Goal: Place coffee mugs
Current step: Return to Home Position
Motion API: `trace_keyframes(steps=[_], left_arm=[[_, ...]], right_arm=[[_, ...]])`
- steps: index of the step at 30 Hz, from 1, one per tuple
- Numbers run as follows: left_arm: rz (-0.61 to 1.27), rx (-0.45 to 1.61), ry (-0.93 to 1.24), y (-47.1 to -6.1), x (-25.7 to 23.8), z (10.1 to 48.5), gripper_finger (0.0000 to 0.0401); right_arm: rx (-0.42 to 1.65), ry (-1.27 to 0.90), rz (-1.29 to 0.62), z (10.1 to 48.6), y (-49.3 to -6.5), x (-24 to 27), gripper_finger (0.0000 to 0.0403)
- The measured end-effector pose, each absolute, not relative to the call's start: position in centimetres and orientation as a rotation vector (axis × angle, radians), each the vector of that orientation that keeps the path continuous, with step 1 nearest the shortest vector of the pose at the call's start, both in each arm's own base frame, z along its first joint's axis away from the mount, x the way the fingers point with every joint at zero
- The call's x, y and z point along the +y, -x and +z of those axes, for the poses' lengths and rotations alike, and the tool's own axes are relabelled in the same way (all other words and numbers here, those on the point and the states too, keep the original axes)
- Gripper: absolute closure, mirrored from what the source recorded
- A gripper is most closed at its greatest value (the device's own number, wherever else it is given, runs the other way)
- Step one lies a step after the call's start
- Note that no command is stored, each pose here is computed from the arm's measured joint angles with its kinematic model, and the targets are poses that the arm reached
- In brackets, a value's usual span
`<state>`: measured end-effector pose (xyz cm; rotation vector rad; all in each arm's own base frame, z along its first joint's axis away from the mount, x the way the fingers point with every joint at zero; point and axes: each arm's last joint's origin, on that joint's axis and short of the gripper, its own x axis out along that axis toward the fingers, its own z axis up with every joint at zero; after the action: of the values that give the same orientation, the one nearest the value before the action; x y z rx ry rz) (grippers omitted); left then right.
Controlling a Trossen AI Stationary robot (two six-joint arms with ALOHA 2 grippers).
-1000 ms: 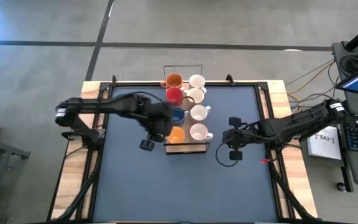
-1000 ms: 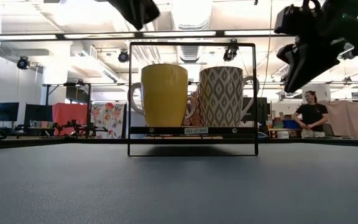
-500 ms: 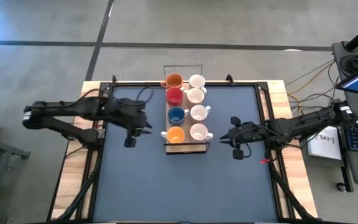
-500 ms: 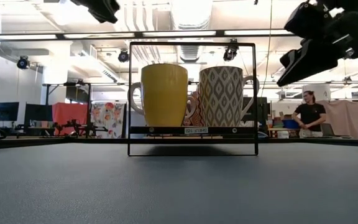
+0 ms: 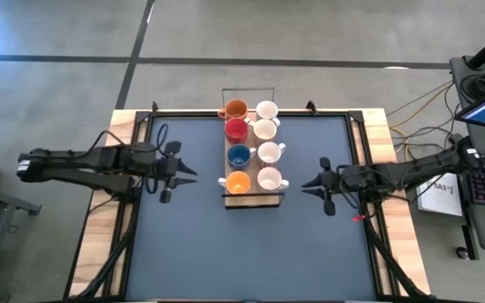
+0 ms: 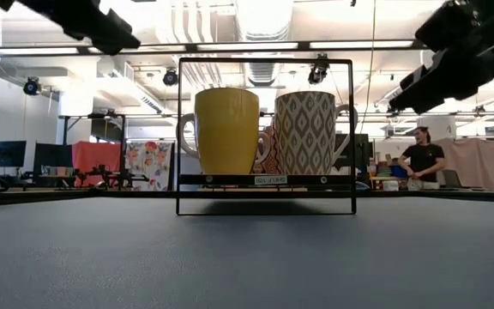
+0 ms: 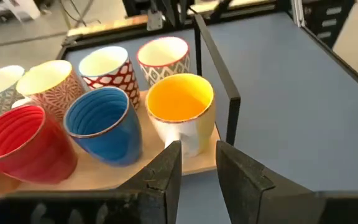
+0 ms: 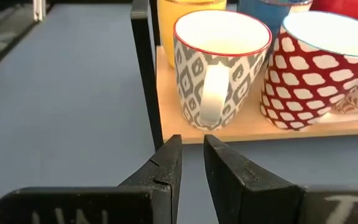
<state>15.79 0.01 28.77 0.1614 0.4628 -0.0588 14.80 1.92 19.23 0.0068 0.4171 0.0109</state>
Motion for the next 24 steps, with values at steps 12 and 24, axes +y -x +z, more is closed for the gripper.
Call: trace_keyframes(steps=[12,24], left_arm=[[0.014,0.316,-0.064,-14.1,0.1,26.1,0.0318],[0.027,0.271,0.005,-14.6,0.2,22.7,0.0318]], right_arm=[[0.365,-0.050,0.004,15.6,-13.0,1.6,0.0344],[0.298,-0.067,0.005,14.2,-12.0,1.5,0.0344]])
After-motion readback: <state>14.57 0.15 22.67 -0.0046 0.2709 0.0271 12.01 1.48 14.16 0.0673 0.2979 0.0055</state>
